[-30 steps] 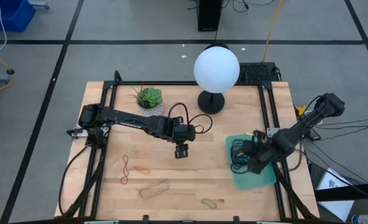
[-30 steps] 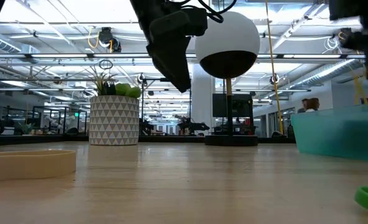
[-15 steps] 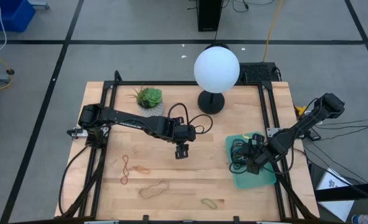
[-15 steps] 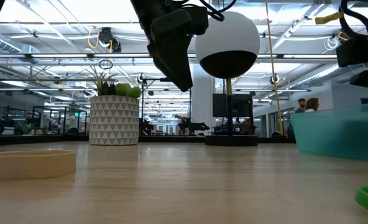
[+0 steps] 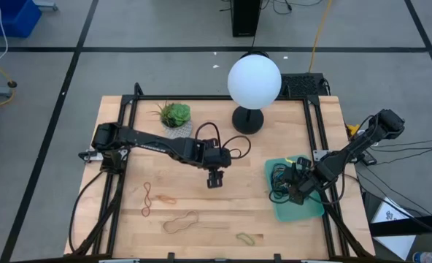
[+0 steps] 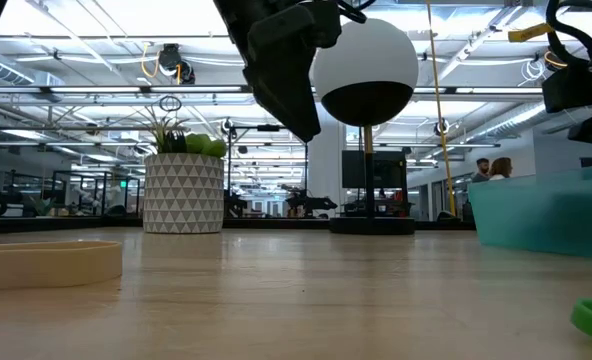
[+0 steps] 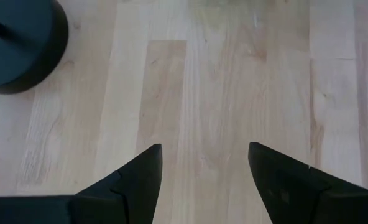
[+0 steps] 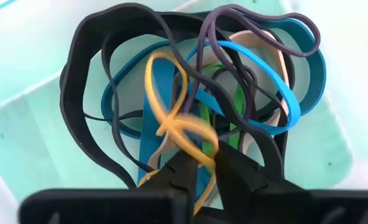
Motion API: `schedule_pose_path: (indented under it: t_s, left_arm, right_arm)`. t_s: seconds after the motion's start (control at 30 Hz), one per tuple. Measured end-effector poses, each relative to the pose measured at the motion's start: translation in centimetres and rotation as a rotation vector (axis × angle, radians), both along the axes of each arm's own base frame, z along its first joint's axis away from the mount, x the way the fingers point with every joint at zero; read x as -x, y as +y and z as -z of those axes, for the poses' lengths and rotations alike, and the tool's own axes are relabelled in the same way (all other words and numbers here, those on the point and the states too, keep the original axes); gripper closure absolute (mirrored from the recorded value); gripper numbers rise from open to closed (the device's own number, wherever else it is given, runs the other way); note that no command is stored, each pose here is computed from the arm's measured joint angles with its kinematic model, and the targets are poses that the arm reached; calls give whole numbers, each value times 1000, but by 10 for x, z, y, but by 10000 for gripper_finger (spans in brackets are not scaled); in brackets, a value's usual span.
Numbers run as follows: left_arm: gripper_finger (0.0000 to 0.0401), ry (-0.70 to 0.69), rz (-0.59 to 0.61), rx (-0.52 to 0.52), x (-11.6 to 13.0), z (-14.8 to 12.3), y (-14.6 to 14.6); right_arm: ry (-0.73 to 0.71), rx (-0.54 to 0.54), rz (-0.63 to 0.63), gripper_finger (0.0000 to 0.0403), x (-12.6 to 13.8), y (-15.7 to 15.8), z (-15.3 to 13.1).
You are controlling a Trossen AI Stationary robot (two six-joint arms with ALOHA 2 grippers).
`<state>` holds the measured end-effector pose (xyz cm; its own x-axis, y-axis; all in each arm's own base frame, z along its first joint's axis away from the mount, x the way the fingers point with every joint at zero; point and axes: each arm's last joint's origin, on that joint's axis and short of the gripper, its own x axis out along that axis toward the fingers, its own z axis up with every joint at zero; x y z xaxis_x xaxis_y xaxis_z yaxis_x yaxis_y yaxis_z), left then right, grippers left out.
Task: Pick and place rubber bands into bin
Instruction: Put the yellow rubber band into the bin, then put the green rubber band into the bin
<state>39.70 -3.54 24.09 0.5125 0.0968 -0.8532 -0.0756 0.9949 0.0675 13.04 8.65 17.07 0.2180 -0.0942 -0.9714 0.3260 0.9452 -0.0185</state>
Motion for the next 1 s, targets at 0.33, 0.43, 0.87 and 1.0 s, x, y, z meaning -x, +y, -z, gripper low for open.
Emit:
schedule_pose_path:
  t_s: [0.33,0.43,0.87,1.0]
  left_arm:
    - [155,1,14,0,1,0,-6]
    - [155,2,14,0,0,0,-6]
    - [155,50,-12,9,5,3,-5]
    - [155,76,-24,14,7,4,-6]
  right_arm:
    - [7,5,-3,262,1,-1,-1]
    - [1,1,1,248,1,-1,-9]
    - [-193,169,-118,246,-12,1,-66]
    - [-344,156,-279,243,-27,11,-77]
